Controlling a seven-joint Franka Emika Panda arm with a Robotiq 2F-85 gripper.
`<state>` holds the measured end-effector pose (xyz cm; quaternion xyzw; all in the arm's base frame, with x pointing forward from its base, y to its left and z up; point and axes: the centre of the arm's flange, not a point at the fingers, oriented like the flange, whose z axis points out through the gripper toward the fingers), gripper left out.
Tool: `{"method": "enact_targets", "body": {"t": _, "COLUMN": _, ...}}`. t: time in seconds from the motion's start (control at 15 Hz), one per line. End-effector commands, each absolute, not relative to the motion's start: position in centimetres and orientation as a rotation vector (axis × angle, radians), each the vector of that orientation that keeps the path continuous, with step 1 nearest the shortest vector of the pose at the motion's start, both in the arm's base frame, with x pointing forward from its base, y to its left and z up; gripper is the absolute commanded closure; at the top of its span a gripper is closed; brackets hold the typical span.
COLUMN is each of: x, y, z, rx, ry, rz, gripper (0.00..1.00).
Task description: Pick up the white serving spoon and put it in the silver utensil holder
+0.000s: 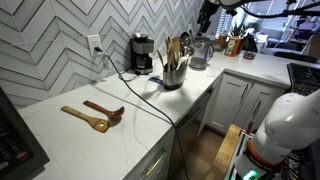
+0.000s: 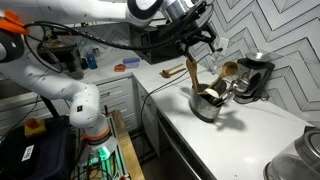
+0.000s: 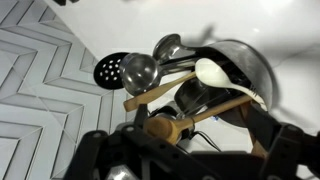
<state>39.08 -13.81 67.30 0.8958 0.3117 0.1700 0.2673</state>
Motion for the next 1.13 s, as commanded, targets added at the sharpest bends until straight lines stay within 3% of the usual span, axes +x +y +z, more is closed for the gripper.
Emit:
{"method": "enact_targets", "body": {"t": 0.0, "x": 39.7, "y": -14.5, "z": 68.2, "rx": 2.617, "ry": 0.735, "rz": 0.369, "gripper": 0.0}}
{"method": "enact_targets", "body": {"t": 1.07, "x": 40.1, "y": -17.0, "z": 66.0, "rx": 2.954, "ry": 0.435, "rz": 0.498, "gripper": 0.0}}
